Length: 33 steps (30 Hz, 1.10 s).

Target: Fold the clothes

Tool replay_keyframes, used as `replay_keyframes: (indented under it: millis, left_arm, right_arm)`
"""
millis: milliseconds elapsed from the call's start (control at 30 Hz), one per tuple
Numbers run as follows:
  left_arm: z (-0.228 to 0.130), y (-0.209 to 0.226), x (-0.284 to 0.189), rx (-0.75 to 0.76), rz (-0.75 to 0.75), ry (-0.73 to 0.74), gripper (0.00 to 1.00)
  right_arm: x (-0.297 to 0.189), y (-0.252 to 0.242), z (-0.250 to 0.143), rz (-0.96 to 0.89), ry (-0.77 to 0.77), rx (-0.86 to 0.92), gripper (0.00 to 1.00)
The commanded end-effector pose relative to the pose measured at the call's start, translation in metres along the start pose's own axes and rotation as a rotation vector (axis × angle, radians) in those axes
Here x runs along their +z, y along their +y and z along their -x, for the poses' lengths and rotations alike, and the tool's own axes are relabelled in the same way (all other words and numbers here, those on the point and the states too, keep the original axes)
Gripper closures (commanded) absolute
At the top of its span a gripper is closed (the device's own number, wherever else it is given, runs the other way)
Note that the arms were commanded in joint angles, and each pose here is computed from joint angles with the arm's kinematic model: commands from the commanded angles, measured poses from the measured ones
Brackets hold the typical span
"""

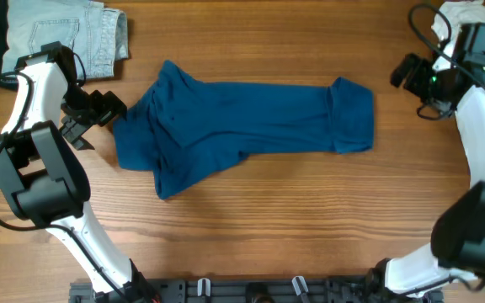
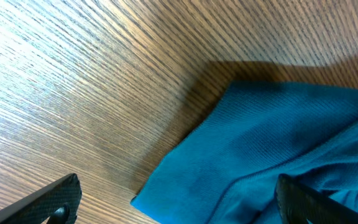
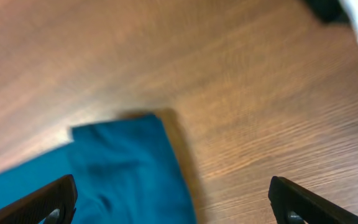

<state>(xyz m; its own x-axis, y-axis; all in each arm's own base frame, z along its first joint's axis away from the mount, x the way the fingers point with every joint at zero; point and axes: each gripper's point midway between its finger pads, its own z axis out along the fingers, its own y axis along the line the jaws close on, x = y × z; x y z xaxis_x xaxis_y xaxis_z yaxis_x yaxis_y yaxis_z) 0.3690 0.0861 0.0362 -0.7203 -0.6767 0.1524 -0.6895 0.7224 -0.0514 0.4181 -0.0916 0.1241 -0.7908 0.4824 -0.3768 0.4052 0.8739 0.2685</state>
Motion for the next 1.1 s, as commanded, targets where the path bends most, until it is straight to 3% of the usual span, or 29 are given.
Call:
replay_keyframes:
  millis: [0,200,400,567,667,800,900,967,1067]
  left_arm:
    - [-0.001,0.000,-0.006,0.011,0.005,-0.019,0.00]
    - [-0.002,0.001,-0.006,0.011,0.007,-0.015,0.00]
    - [-0.002,0.001,-0.006,0.011,0.008,-0.013,0.00]
    - [-0.002,0.001,-0.006,0.011,0.007,-0.016,0.00]
    - [-0.002,0.001,-0.006,0.011,0.007,-0.016,0.00]
    - [-0.002,0.001,-0.006,0.011,0.007,-0.016,0.00]
    - [-0.002,0.001,-0.006,0.011,0.007,-0.016,0.00]
    - [-0.002,0.001,-0.006,0.011,0.008,-0.016,0.00]
    - [-0.002,0.001,-0.006,0.011,0.007,-0.015,0.00]
  right_arm:
    - [0.050,0.006,-0.039,0.204,0.194,-0.067,0.01]
    - [0.097,0.013,-0.073,0.431,0.342,-0.037,0.03]
    - [0.117,0.007,-0.091,0.426,0.407,-0.016,0.03]
    - [0.120,0.015,-0.101,0.423,0.439,-0.007,0.10]
    - [0.121,0.023,-0.109,0.426,0.457,-0.026,0.22]
    - [0.124,0.036,-0.122,0.415,0.487,-0.045,0.50]
    - [0.130,0.030,-0.124,0.338,0.490,-0.042,0.81]
    - [0.133,0.023,-0.122,0.285,0.484,-0.006,0.96]
    - [0.132,0.017,-0.112,0.272,0.456,0.017,0.96]
